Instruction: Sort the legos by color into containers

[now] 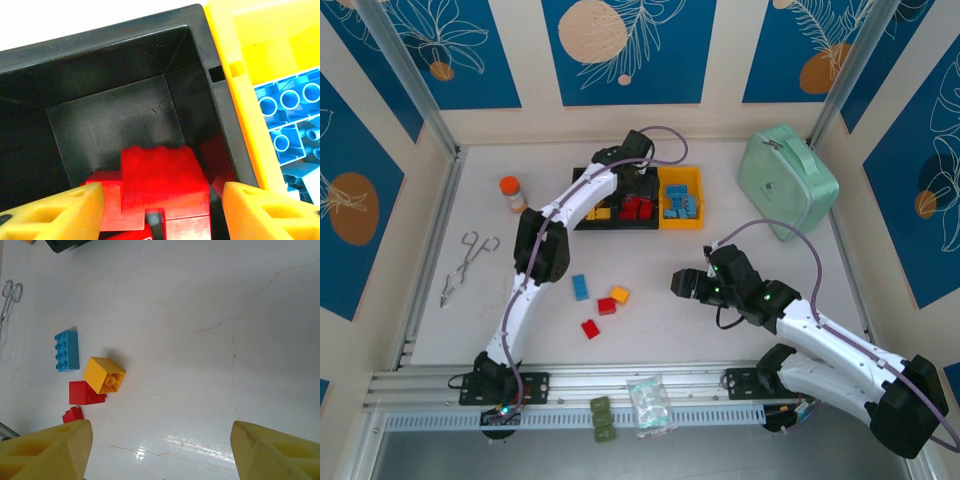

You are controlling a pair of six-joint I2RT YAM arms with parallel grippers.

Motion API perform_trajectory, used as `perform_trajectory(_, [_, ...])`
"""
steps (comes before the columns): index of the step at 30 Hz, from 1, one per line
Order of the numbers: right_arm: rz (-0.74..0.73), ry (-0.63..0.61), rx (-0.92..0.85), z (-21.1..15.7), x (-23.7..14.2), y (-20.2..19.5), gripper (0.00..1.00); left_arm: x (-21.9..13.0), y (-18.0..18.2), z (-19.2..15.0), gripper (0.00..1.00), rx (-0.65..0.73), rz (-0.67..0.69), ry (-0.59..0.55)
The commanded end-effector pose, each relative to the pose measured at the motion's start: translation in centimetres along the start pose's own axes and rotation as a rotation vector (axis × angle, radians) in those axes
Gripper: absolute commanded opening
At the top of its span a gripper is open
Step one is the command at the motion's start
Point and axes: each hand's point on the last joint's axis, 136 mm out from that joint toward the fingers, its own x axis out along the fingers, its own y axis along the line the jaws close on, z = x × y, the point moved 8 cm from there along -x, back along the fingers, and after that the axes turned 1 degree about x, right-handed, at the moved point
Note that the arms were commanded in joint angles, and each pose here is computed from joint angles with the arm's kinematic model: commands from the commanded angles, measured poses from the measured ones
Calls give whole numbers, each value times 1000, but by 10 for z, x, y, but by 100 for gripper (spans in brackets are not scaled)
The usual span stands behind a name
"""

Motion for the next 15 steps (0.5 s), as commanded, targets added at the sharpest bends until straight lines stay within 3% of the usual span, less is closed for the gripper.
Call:
perform_trajectory(1, [-19,5,16,-4,0,-6,73,-18,2,7,63,-8,-11,-13])
perform_trajectory(7, [-7,4,1,-2,2,-3,73,-54,-4,1,63,-15,-52,-42])
perform_trajectory(15, [92,92,-97,-4,1,12,73,-101,-5,-44,64,-10,-101,-38])
